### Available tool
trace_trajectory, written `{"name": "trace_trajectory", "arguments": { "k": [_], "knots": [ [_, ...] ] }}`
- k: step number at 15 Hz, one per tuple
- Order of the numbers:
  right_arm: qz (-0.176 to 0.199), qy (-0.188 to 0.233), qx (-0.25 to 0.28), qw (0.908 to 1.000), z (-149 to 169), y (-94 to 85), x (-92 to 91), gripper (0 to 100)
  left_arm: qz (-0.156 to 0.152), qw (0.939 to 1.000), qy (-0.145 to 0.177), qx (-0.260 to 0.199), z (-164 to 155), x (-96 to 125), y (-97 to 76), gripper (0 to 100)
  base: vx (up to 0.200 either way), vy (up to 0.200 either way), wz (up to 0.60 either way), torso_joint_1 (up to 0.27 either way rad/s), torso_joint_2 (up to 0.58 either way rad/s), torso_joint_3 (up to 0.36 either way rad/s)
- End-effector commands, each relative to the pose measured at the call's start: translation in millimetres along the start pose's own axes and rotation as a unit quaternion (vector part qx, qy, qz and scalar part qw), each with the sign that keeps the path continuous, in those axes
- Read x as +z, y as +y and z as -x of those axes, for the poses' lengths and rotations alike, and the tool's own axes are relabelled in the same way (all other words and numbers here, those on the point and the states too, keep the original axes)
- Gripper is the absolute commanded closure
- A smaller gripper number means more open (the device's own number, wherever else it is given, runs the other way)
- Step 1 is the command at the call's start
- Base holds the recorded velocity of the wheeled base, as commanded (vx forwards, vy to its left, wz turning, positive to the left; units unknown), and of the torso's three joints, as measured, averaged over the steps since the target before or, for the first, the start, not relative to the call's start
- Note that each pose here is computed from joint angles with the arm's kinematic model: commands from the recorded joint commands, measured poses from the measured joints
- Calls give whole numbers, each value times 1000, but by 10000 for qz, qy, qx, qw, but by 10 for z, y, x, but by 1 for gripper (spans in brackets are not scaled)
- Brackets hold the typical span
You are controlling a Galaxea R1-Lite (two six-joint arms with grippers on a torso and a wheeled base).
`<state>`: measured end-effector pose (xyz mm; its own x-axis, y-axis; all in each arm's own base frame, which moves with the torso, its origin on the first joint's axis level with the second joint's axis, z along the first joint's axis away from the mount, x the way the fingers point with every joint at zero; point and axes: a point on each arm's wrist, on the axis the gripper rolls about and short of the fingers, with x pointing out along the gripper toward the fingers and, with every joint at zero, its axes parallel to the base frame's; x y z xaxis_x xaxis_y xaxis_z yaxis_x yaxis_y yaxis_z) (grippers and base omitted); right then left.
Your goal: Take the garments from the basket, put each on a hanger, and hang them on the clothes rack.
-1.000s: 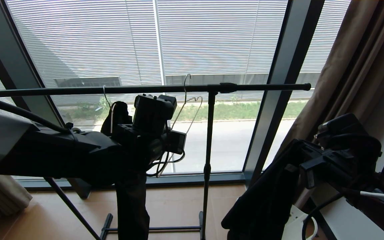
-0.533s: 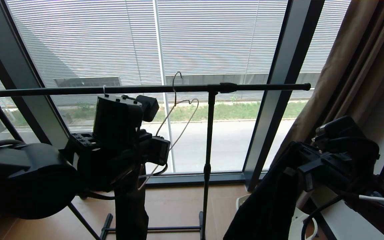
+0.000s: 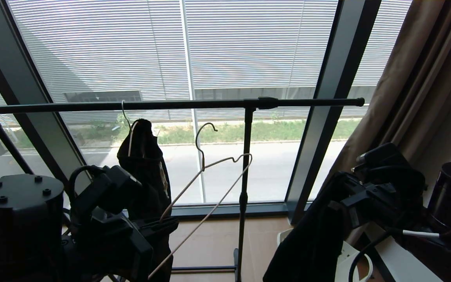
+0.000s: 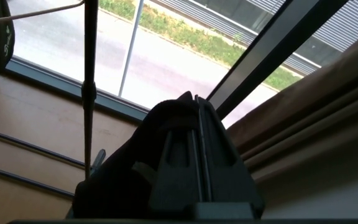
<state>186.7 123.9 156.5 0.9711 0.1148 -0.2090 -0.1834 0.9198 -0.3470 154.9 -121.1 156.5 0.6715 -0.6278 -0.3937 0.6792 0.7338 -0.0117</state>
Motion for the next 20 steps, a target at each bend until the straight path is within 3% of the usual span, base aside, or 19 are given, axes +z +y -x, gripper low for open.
{"name": "trace_trajectory", "arguments": {
  "k": [1,4,9,17,20],
  "knots": [
    [50,104,-92,9999,-62,35,-15,100,-230,9988,-81,-434,32,-304,-31,100,0,0,0,0,0,0],
    [80,242,-405,9989,-167,75,-12,100,-481,9934,-178,-1023,-46,-508,-58,100,0,0,0,0,0,0],
    [-117,323,-1158,9927,-403,-110,2,100,-632,9879,-213,-1400,-132,-480,-178,100,0,0,0,0,0,0],
    [-223,381,-1522,9874,-558,-166,5,100,-663,9845,-339,-1589,-240,-373,-231,100,0,0,0,0,0,0],
    [-441,24,-1678,9848,-662,-152,17,100,-617,9847,-368,-1589,-299,-333,-231,100,0,0,0,0,0,0]
  ]
}}
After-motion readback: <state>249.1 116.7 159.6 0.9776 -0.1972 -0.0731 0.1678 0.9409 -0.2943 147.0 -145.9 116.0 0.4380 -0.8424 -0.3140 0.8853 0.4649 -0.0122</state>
